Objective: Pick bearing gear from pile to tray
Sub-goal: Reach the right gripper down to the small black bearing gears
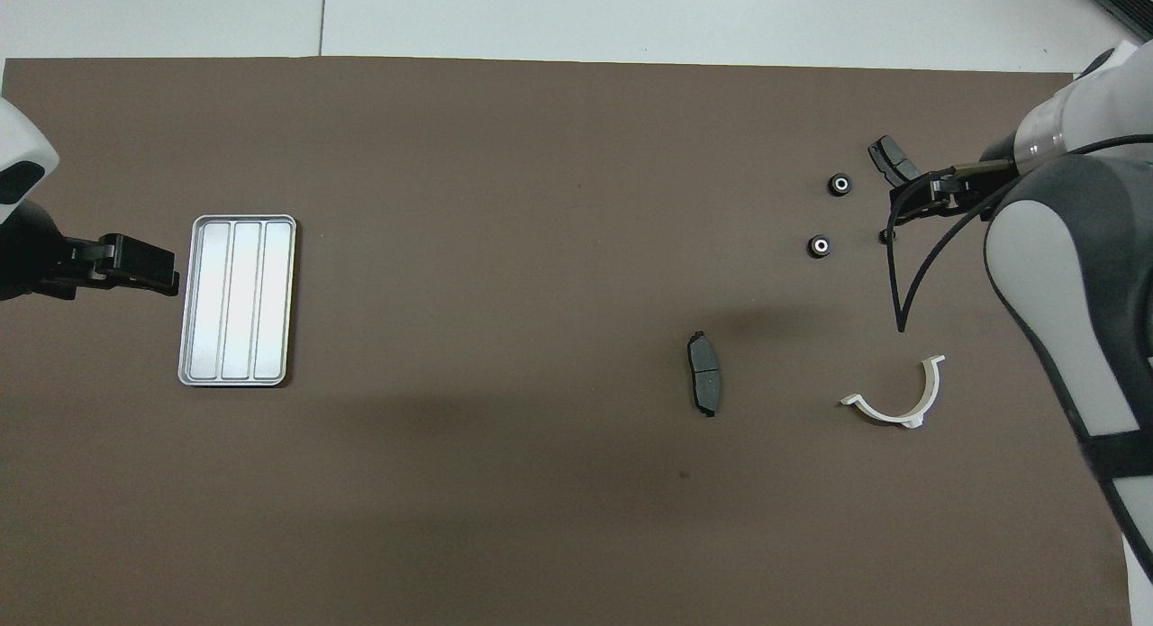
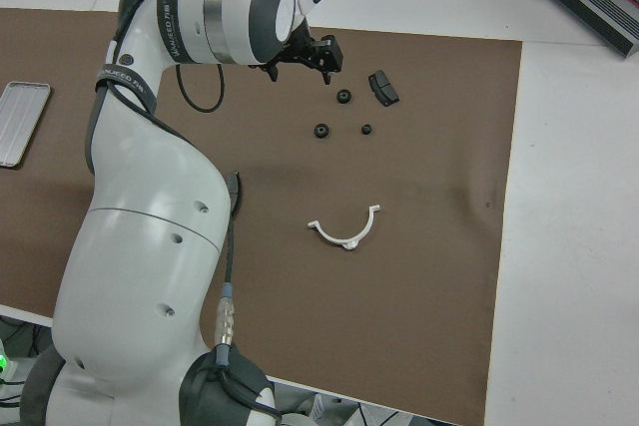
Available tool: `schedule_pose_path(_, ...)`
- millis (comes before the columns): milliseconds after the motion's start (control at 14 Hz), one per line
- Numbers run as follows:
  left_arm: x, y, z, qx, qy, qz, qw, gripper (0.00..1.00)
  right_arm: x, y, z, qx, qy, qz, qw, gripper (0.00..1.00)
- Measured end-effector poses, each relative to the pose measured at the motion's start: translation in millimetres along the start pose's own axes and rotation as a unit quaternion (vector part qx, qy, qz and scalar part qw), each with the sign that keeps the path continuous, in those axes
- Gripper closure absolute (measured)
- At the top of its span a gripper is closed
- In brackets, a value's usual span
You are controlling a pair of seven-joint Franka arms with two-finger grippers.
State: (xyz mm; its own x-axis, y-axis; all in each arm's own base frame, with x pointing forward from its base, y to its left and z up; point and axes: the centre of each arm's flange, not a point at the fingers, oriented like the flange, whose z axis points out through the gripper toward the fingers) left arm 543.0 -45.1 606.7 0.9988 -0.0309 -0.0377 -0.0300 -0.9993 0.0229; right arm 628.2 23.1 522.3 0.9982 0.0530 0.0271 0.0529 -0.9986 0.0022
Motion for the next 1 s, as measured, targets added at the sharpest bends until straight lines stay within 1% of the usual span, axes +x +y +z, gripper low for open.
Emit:
schedule_pose_path(430, 0.0, 0.0, 0.0, 0.0, 0.0, 0.0, 1.0, 0.0, 29.4, 29.1, 95.0, -0.009, -0.009, -0.029, 1.0, 0.0)
schedule_pose_path(573, 0.0, 0.0, 0.0, 0.0, 0.0, 0.0, 1.0, 0.0, 35.1, 44.0, 122.4, -0.016, -0.003, -0.037, 0.999, 0.0)
schedule_pose_path(716, 0.0, 0.0, 0.0, 0.0, 0.0, 0.0, 1.0, 0.0, 34.7, 50.4, 145.1, -0.025, 0.003, -0.042, 0.999, 0.0)
schedule_pose_path(1003, 0.0, 0.0, 0.0, 0.0, 0.0, 0.0, 1.0, 0.0, 32.3, 51.2, 175.2, -0.035, -0.006, -0.05, 0.998, 0.0)
